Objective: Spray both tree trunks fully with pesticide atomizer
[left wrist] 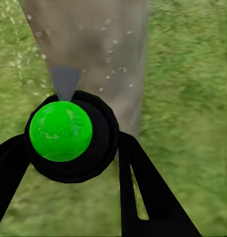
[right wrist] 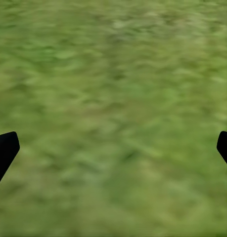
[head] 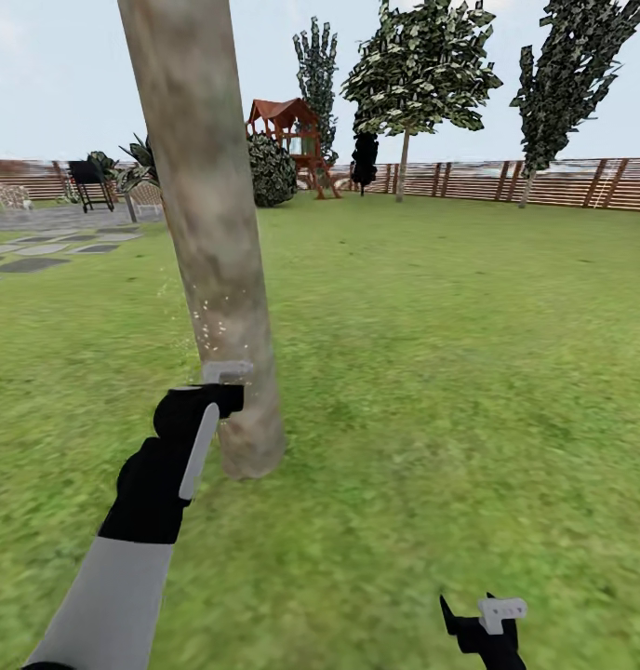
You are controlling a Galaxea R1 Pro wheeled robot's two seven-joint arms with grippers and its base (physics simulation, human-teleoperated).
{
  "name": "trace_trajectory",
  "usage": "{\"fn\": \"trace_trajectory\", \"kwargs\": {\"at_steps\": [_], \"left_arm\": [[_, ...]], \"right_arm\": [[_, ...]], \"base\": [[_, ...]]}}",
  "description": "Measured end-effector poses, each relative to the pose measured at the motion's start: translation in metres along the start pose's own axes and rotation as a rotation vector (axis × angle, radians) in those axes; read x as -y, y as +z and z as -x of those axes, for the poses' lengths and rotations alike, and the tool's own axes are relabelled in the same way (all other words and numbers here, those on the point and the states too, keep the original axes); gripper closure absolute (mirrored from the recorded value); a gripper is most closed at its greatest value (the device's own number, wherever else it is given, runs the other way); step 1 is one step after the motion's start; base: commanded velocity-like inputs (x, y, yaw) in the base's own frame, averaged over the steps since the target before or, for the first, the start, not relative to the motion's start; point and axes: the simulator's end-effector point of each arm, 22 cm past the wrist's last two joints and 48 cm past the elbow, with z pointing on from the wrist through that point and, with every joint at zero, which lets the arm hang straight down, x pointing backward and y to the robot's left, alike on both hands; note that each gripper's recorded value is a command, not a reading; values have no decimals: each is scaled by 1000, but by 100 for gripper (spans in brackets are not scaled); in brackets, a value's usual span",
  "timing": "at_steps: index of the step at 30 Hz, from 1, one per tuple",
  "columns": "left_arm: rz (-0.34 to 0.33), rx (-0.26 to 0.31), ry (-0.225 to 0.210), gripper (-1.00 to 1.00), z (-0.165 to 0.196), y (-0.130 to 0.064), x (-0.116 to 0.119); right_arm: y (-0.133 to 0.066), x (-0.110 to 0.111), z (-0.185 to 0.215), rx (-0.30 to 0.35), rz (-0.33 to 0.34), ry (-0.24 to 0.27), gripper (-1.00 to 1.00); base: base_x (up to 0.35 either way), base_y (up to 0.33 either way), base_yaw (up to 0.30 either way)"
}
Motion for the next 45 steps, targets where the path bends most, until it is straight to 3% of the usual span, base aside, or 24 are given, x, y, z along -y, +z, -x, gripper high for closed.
{"fn": "trace_trajectory", "kwargs": {"at_steps": [3,11,21,33,38,44,45], "left_arm": [[-5,2,0,100,2,-2,6],[31,-14,12,100,-9,2,-9],[32,-21,13,100,-14,3,-10],[42,-110,20,100,-68,10,-17],[109,-135,6,100,-83,15,-63],[118,-171,5,100,-112,15,-68],[117,-203,7,100,-133,14,-67]], "right_arm": [[0,0,0,0,0,0,-100],[0,0,-1,-2,1,0,-100],[0,0,-1,-2,1,0,-100],[0,0,-1,-2,0,-1,-100],[0,0,-1,-2,0,-1,-100],[0,-1,-1,-2,1,0,-100],[0,-1,-1,-2,2,0,-100]], "base": [[0,0,0],[5,-1,0],[157,-104,0],[2,-1,0],[0,0,0],[0,0,0],[0,0,0]]}}
